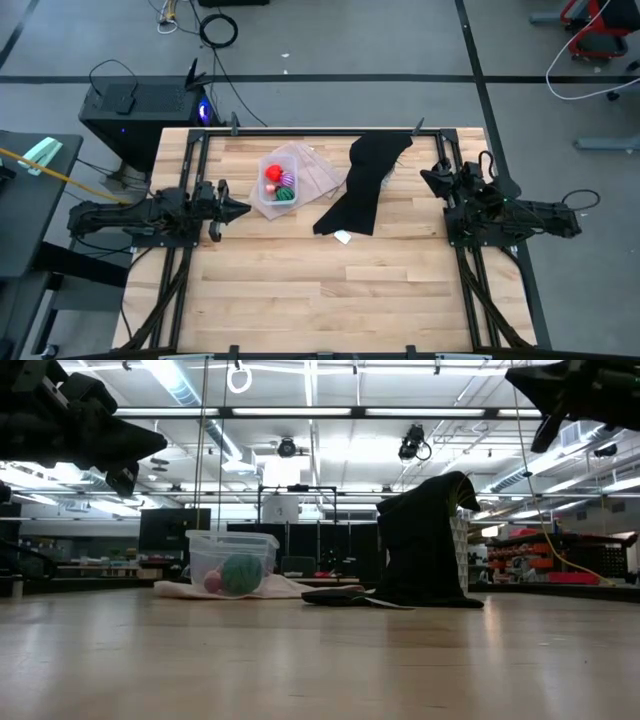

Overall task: Pick and placing Produce into tupperware
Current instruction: Return to Home Position

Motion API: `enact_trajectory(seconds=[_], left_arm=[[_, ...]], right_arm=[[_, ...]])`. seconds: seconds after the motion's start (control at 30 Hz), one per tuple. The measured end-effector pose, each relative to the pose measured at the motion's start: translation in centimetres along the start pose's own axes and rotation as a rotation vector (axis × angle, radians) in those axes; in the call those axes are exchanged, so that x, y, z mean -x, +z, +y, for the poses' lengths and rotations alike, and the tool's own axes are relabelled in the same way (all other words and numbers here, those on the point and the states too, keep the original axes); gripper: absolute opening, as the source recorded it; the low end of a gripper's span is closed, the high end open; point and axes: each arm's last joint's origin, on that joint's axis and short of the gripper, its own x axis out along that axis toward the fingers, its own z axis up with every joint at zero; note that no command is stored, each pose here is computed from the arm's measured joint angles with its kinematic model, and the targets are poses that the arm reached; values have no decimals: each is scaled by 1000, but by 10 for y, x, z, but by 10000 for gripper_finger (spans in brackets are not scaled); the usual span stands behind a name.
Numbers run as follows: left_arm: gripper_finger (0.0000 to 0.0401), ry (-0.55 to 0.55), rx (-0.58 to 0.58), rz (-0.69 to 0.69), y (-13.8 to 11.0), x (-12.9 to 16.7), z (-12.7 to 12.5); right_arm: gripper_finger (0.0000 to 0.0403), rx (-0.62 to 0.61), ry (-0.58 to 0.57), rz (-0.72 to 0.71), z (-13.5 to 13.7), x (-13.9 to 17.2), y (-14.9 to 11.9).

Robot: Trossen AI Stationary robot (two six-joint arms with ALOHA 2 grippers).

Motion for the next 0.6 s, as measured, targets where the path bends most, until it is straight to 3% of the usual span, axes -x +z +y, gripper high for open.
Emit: enact_trajectory(seconds=[0.23, 0.47, 0.6], left_arm=[[35, 0, 0, 0, 0, 0, 0], [26, 0, 0, 0, 0, 0, 0], [25, 0, 0, -1, 0, 0, 0]], right_arm=[[0, 10, -27, -24, -5, 0, 3], [0, 51, -88, -144, -7, 0, 13], [0, 83, -69, -242, -5, 2, 22]])
